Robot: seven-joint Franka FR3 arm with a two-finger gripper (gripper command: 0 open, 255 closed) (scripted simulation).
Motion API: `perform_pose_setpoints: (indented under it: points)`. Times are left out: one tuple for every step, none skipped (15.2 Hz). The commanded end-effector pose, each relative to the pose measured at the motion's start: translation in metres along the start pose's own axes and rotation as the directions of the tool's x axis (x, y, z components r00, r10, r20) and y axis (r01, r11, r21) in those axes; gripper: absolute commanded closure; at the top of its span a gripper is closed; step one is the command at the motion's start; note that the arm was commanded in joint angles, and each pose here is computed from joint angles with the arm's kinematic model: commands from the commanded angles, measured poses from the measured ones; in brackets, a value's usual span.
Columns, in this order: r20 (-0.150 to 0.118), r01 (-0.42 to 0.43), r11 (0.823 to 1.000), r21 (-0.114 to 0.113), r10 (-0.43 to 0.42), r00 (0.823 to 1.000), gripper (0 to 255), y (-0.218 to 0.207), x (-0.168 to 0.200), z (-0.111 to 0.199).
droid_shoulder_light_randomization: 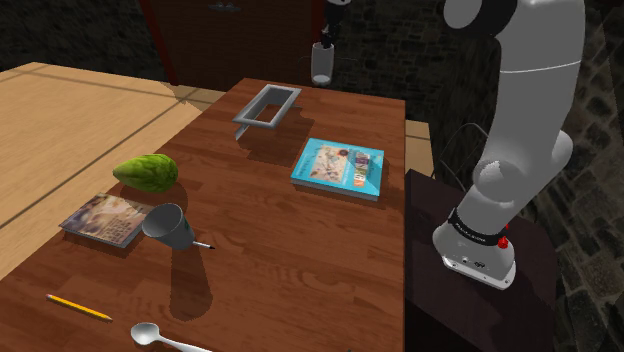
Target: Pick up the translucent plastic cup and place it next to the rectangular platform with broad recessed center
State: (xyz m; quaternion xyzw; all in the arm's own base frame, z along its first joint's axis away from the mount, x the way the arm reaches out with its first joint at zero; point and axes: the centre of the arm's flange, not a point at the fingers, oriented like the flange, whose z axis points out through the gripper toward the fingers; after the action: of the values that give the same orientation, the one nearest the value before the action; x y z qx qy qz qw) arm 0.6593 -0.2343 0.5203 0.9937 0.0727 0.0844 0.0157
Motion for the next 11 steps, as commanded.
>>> perform_pose_setpoints:
  points:
    - [-0.001,0.001,1.000,0.000,-0.001,1.000,255,0.027,0.006,0.002]
    - [-0.001,0.001,1.000,0.000,-0.001,1.000,255,0.040,0.009,0.003]
    - [-0.001,0.001,1.000,0.000,-0.001,1.000,255,0.052,0.013,0.004]
    - [-0.001,0.001,1.000,0.000,-0.001,1.000,255,0.069,0.018,0.006]
    - [-0.001,0.001,1.000,0.000,-0.001,1.000,255,0.069,0.017,0.011]
    - [-0.001,0.001,1.000,0.000,-0.001,1.000,255,0.069,0.016,0.016]
    - [-0.001,0.001,1.000,0.000,-0.001,1.000,255,0.069,0.015,0.022]
    - [-0.001,0.001,1.000,0.000,-0.001,1.000,255,0.068,0.014,0.027]
    - [-0.001,0.001,1.000,0.000,-0.001,1.000,255,0.068,0.013,0.032]
    - [-0.001,0.001,1.000,0.000,-0.001,1.000,255,0.068,0.013,0.037]
    - [-0.001,0.001,1.000,0.000,-0.001,1.000,255,0.068,0.012,0.042]
